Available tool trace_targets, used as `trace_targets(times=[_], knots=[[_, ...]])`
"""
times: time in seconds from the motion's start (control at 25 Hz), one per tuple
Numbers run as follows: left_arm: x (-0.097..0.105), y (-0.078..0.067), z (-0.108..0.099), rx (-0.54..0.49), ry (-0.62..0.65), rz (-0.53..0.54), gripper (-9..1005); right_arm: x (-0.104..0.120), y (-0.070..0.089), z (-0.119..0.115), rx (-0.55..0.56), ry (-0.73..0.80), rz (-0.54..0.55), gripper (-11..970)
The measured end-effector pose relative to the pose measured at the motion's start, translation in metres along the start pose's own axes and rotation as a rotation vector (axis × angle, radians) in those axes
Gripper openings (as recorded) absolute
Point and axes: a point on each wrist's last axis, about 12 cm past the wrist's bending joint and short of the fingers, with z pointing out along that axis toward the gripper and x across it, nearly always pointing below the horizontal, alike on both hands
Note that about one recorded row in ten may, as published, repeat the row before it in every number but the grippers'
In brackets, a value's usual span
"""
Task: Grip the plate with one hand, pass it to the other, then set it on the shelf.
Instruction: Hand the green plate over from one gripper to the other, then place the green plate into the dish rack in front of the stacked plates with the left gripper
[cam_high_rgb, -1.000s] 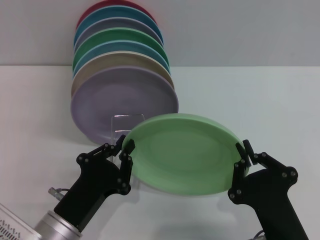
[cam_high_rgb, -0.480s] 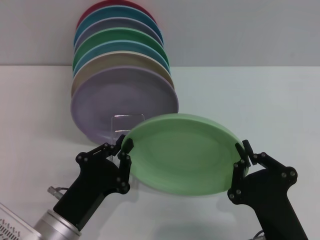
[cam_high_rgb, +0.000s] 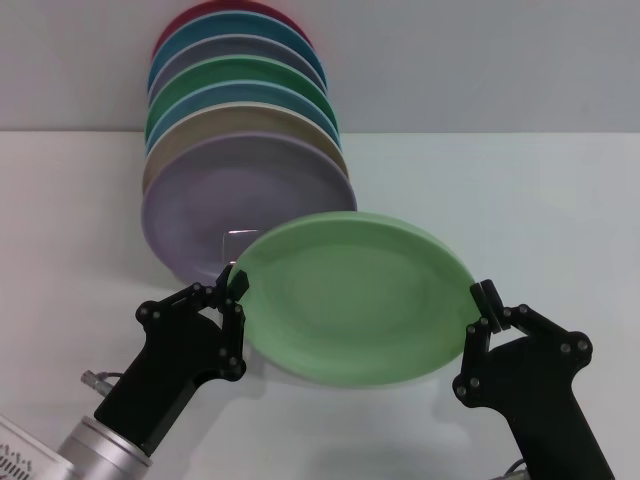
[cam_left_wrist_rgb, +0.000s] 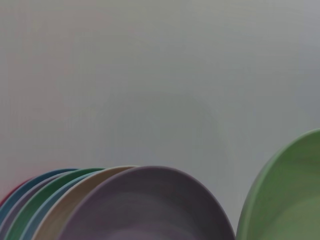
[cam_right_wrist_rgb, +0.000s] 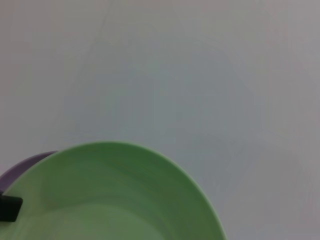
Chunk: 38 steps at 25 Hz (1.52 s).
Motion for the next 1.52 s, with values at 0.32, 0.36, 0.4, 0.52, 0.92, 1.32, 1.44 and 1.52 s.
trace_targets(times=[0.32, 0.36, 0.4, 0.52, 0.92, 1.32, 1.44, 1.52], knots=[[-0.005, 0.001, -0.007, -0.032, -0.05, -0.001, 38, -0.002, 0.001, -0.003, -0.029, -0.034, -0.011, 46], [-0.005, 0.001, -0.007, -0.032, -0.05, -0.001, 38, -0.002, 0.001, -0.003, -0.029, -0.034, -0.011, 56], [-0.007, 0.003, -0.009, -0.043, -0.063, 0.0, 38, -0.002, 0.002, -0.003, -0.038, -0.042, -0.012, 65], [-0.009, 0.013, -0.013, -0.102, -0.085, 0.013, 39, -0.006, 0.004, -0.007, -0.063, -0.079, -0.012, 92], [-0.028, 0.033, -0.018, -0.191, -0.243, 0.067, 40, 0.005, 0.0, -0.009, -0.073, -0.074, -0.048, 150], [-0.035, 0.056, 0.0, -0.201, -0.272, 0.254, 42, 0.02, -0.011, -0.005, -0.069, -0.06, -0.011, 151], [-0.035, 0.057, 0.002, -0.197, -0.269, 0.289, 43, 0.021, -0.013, -0.003, -0.056, -0.061, -0.015, 151], [-0.034, 0.062, 0.003, -0.184, -0.257, 0.331, 43, 0.022, -0.015, -0.002, -0.047, -0.062, -0.02, 152]])
